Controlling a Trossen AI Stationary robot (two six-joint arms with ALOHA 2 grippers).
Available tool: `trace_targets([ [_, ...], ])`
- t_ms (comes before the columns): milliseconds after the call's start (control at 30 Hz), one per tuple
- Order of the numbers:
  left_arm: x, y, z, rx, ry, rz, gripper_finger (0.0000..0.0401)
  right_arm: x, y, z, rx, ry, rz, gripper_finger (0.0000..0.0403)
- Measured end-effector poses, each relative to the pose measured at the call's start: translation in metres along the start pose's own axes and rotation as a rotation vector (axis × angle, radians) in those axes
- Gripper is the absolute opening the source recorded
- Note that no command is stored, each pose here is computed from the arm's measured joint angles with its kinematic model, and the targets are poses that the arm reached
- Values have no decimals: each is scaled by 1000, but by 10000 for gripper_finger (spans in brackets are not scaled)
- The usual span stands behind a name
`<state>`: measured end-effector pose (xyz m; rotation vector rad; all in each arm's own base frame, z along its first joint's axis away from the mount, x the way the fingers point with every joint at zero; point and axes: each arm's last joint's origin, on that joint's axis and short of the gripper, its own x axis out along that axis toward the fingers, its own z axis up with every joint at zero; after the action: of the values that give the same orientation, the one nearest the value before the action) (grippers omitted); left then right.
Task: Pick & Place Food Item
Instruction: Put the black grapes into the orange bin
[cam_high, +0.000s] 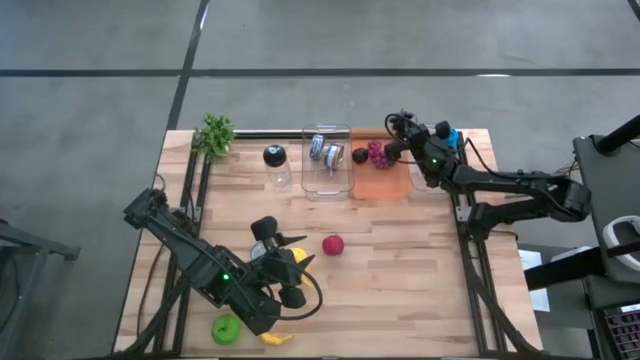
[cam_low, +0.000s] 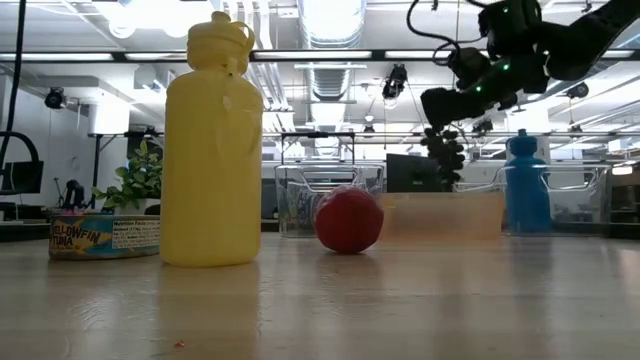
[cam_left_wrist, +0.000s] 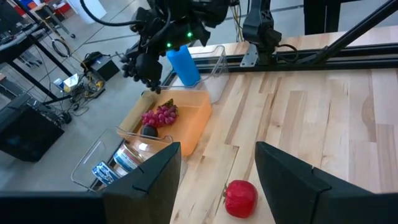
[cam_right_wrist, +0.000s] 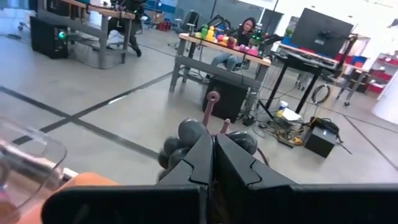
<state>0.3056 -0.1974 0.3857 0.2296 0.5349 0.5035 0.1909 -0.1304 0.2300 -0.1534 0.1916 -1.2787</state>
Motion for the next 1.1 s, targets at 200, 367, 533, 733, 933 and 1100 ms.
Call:
trace_targets([
  [200, 0, 0, 0, 0, 0, 0, 210, 16, 14, -9, -36, -36, -16, 8],
  [367, 0, 0, 0, -1, 0, 0, 210, 27, 26, -20, -104, -24, -21, 8],
  [533, 0, 0, 0, -3, -2, -1, 210, 36, 36, -32, -160, 19, -17, 8],
  [733, 0, 0, 1, -5, -3, -2, 210, 39, 39, -39, -191, 51, -54, 8],
  [933, 0, 0, 1, -5, -3, -1, 210, 38, 36, -38, -238, 64, -113, 8],
  [1100, 0, 0, 1, -5, -2, -1, 210, 38, 37, -42, -224, 75, -111, 8],
])
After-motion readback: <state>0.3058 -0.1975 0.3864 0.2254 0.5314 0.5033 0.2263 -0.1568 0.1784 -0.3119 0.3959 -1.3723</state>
